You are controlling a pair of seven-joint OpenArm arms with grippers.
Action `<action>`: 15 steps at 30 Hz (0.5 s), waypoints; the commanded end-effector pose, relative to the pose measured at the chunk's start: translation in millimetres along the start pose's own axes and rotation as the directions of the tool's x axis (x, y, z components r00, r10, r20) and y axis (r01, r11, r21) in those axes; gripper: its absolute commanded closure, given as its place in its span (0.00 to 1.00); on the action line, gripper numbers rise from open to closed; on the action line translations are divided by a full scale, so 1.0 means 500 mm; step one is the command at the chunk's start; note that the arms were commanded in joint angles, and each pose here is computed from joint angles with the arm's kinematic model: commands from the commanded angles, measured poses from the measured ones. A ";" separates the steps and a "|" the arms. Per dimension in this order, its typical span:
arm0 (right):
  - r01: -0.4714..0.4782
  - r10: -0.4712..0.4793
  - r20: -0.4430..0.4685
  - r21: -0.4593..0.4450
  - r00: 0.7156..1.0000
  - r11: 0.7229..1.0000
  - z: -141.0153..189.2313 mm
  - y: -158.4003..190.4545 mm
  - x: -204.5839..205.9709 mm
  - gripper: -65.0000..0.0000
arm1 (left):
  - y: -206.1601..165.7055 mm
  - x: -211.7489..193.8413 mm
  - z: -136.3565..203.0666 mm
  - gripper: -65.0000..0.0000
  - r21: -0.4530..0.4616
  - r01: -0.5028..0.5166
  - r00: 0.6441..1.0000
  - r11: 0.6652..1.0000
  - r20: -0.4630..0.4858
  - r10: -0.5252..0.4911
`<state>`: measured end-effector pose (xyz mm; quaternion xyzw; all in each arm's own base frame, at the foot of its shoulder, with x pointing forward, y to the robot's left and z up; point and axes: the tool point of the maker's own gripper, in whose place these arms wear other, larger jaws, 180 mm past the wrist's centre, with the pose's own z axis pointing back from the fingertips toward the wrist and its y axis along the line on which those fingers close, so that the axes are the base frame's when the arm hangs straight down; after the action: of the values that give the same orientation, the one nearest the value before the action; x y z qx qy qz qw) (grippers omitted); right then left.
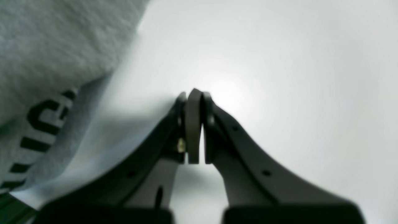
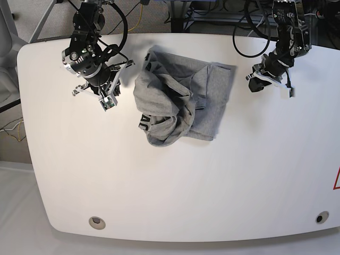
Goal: Fold the T-shirt properly
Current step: 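Release the shirt with the right gripper and lift it away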
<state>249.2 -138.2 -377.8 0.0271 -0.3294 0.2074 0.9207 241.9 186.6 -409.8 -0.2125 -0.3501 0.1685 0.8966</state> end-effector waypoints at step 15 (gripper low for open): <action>-0.010 0.005 0.058 0.092 0.998 0.996 -0.007 0.086 0.038 0.99 | -0.008 0.023 0.004 0.97 -0.017 0.012 0.999 1.000 0.033 -0.012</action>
<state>241.0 -100.2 -382.8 0.0668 -0.3248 0.2244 0.9164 242.2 186.6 -409.7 -0.2126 -0.3503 0.1685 0.8965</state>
